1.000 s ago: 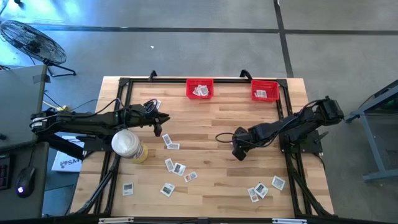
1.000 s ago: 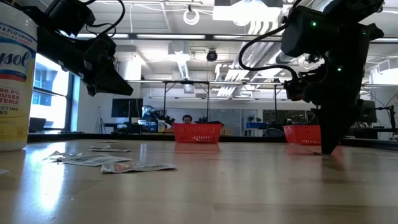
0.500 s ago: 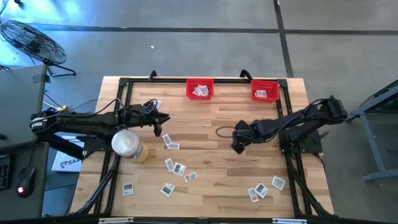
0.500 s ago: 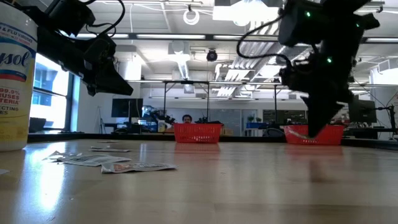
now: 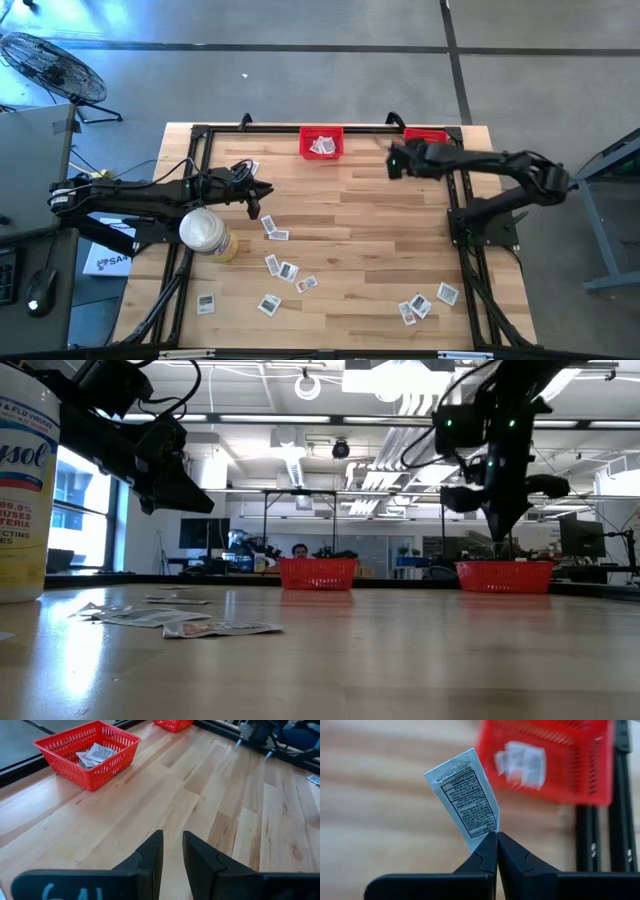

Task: Pick & Place First Aid Supplies
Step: Put the ointment pack into the right red bin, then put the towelette pack into the left red bin

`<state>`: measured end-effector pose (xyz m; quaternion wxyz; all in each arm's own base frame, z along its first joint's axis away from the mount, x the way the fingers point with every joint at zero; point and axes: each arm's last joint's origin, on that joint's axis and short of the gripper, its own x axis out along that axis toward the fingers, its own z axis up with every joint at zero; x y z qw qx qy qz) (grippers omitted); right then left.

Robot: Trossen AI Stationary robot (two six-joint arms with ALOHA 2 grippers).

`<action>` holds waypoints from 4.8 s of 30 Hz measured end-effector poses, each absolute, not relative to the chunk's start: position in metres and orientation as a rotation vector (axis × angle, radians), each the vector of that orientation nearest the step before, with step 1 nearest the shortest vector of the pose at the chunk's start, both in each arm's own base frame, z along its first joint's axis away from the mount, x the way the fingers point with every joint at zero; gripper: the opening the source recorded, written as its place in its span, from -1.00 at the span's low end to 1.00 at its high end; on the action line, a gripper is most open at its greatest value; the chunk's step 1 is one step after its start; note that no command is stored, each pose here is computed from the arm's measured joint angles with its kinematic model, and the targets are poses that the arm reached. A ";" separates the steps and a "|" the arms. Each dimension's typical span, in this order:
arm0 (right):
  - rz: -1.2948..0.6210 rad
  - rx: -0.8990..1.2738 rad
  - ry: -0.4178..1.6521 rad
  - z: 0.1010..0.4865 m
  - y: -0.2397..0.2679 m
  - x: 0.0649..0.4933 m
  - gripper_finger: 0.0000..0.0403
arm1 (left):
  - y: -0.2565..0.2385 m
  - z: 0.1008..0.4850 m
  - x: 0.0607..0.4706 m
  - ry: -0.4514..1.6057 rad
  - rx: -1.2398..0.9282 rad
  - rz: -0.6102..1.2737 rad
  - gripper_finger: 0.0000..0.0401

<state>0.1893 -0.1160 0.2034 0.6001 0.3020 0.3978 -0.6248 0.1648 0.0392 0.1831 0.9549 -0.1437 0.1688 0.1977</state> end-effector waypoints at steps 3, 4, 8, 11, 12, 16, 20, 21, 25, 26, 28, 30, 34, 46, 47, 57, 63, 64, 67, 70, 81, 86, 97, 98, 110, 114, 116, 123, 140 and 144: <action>-1.481 0.719 0.875 0.199 -0.142 0.187 -1.00 | 0.039 0.183 0.165 0.343 -0.292 0.401 -0.65; -1.487 0.727 0.861 0.197 -0.149 0.186 -1.00 | 0.039 0.183 0.165 0.343 -0.292 0.401 -0.65; -1.551 0.743 0.818 0.193 -0.174 0.176 -1.00 | 0.039 0.183 0.165 0.343 -0.292 0.402 -0.65; -1.633 0.781 0.825 0.188 -0.183 0.164 -1.00 | 0.039 0.183 0.165 0.343 -0.292 0.401 -0.65; -1.649 0.802 0.824 0.187 -0.184 0.161 -1.00 | 0.039 0.183 0.165 0.343 -0.292 0.402 -0.65; -1.657 0.835 0.856 0.181 -0.188 0.157 -1.00 | 0.039 0.183 0.165 0.343 -0.292 0.402 -0.65; -1.635 0.830 0.901 0.175 -0.190 0.159 -0.95 | 0.039 0.183 0.165 0.343 -0.292 0.401 -0.65; -1.632 0.829 0.910 0.173 -0.190 0.160 -0.92 | 0.039 0.183 0.165 0.343 -0.292 0.401 -0.65; -1.644 0.817 0.911 0.174 -0.190 0.159 -0.74 | 0.039 0.183 0.165 0.343 -0.292 0.401 -0.65; -1.646 0.815 0.910 0.177 -0.190 0.159 -0.69 | 0.039 0.183 0.165 0.343 -0.292 0.401 -0.65; -1.629 0.799 0.903 0.187 -0.189 0.158 -0.61 | 0.039 0.183 0.165 0.343 -0.292 0.401 -0.65; -1.618 0.800 0.897 0.199 -0.188 0.157 -0.54 | 0.039 0.183 0.165 0.343 -0.292 0.401 -0.65; -1.513 0.774 0.925 0.227 -0.177 0.159 -0.43 | 0.039 0.183 0.165 0.343 -0.292 0.401 -0.65; -0.973 0.904 1.103 0.236 -0.036 0.219 -0.45 | 0.039 0.183 0.165 0.343 -0.292 0.401 -0.65; -0.935 0.916 1.127 0.234 -0.022 0.223 -0.47 | 0.039 0.183 0.165 0.343 -0.292 0.402 -0.65; -0.705 1.119 1.455 0.199 0.111 0.233 -0.59 | 0.039 0.183 0.165 0.343 -0.292 0.402 -0.65; -0.707 1.102 1.807 0.178 0.155 0.213 -0.52 | 0.039 0.183 0.165 0.343 -0.292 0.402 -0.65; -0.714 1.087 1.833 0.176 0.158 0.210 -0.48 | 0.039 0.183 0.165 0.343 -0.292 0.401 -0.65; -0.740 1.085 1.852 0.172 0.161 0.207 -0.30 | 0.039 0.183 0.165 0.343 -0.292 0.401 -0.65; -0.728 1.142 1.886 0.168 0.159 0.205 -0.05 | 0.039 0.183 0.165 0.343 -0.292 0.402 -0.65; -0.624 1.212 1.964 0.125 0.148 0.185 0.67 | 0.039 0.183 0.165 0.343 -0.292 0.401 -0.65; -0.529 1.256 1.926 0.111 0.146 0.182 0.69 | 0.039 0.183 0.165 0.342 -0.292 0.401 -0.65; -0.561 1.311 1.661 0.122 0.140 0.209 0.67 | 0.039 0.183 0.165 0.343 -0.292 0.401 -0.65; -0.575 1.301 1.616 0.125 0.138 0.213 0.67 | 0.039 0.183 0.165 0.343 -0.292 0.401 -0.65; -0.643 1.002 1.114 0.147 0.094 0.261 0.67 | 0.039 0.183 0.165 0.343 -0.292 0.401 -0.65; -0.588 0.883 1.112 0.174 0.091 0.276 0.67 | 0.039 0.183 0.165 0.343 -0.292 0.401 -0.65; -0.618 0.812 1.145 0.186 0.090 0.277 0.67 | 0.039 0.183 0.165 0.343 -0.292 0.402 -0.65; -0.597 0.568 1.183 0.193 0.093 0.271 0.63 | 0.039 0.183 0.165 0.343 -0.292 0.401 -0.65; -0.330 0.175 1.091 0.132 0.095 0.252 0.15 | 0.039 0.183 0.165 0.343 -0.292 0.401 -0.65; -0.292 0.121 1.093 0.127 0.094 0.249 0.03 | 0.039 0.183 0.165 0.343 -0.292 0.401 -0.65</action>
